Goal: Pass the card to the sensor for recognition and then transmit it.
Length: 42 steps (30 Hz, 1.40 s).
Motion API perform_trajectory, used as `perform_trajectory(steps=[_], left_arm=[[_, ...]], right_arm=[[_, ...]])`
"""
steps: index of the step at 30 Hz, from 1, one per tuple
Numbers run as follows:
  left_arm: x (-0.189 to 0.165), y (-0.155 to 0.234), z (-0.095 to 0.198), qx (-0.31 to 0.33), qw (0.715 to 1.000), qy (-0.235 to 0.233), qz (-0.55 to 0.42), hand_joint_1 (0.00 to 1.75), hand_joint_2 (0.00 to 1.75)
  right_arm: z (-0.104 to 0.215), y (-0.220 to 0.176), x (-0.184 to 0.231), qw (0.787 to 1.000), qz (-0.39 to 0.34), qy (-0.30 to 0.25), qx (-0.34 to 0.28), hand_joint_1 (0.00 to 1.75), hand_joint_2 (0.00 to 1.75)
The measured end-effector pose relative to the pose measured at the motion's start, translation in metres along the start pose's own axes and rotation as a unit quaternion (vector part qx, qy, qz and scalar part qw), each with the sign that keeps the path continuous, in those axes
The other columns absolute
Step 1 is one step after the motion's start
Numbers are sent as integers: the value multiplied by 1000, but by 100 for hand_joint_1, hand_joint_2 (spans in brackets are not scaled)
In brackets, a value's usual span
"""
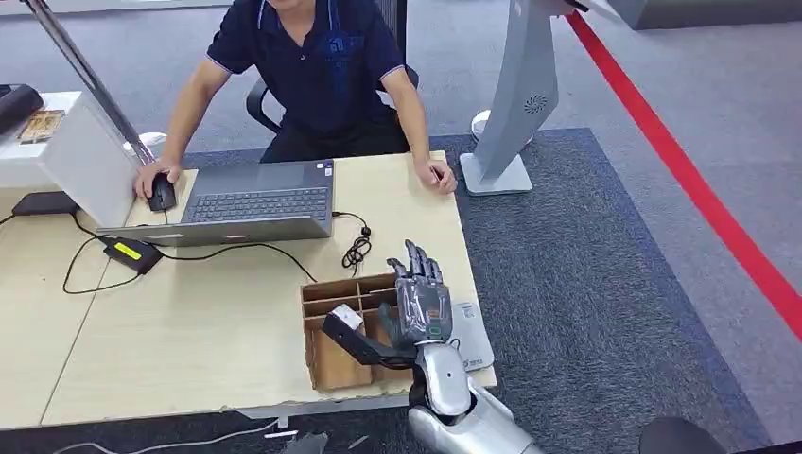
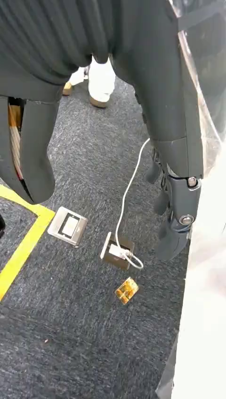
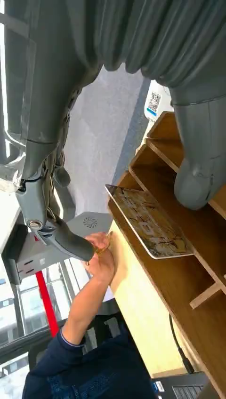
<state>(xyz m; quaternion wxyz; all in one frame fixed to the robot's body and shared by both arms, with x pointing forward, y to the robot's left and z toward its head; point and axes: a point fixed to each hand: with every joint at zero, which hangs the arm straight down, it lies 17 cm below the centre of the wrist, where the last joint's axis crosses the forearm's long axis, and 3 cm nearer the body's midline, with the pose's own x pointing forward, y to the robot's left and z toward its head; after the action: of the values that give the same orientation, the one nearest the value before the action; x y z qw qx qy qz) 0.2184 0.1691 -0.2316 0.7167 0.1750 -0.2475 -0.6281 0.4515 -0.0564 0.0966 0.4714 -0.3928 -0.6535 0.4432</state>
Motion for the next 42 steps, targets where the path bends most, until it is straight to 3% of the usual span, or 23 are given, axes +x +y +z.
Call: perform_trajectory(steps=[12,15,16,17,22,28,30,31,33,37,38,39,42], left_arm=[[0,0,0,0,1000,0,-2,0,175],[0,0,0,0,1000,0,-2,0,175],[0,0,0,0,1000,0,-2,0,175],[0,0,0,0,1000,0,-2,0,175],[0,0,0,0,1000,0,-2,0,175],[0,1,0,0,1000,0,-2,0,175],[0,1,0,0,1000,0,-2,0,175],[0,1,0,0,1000,0,-2,0,175],[0,1,0,0,1000,0,-2,0,175],[0,1,0,0,1000,0,-2,0,175],[0,1,0,0,1000,0,-2,0,175],[0,1,0,0,1000,0,-2,0,175],[0,1,0,-1,1000,-1,-3,0,175]], right_arm=[[0,0,0,1000,-1,1,0,54,175],[0,0,0,1000,-1,1,0,61,175],[0,0,0,1000,-1,1,0,77,175],[0,0,0,1000,-1,1,0,82,175],[0,0,0,1000,-1,1,0,87,175],[0,0,0,1000,-1,1,0,82,175],[0,0,0,1000,-1,1,0,103,175],[0,0,0,1000,-1,1,0,140,175],[0,0,0,1000,-1,1,0,155,175],[0,0,0,1000,-1,1,0,154,175],[0,1,-1,1000,-2,1,1,159,175],[0,1,-1,1000,-2,2,1,175,175],[1,2,-2,1000,-2,3,3,175,175]])
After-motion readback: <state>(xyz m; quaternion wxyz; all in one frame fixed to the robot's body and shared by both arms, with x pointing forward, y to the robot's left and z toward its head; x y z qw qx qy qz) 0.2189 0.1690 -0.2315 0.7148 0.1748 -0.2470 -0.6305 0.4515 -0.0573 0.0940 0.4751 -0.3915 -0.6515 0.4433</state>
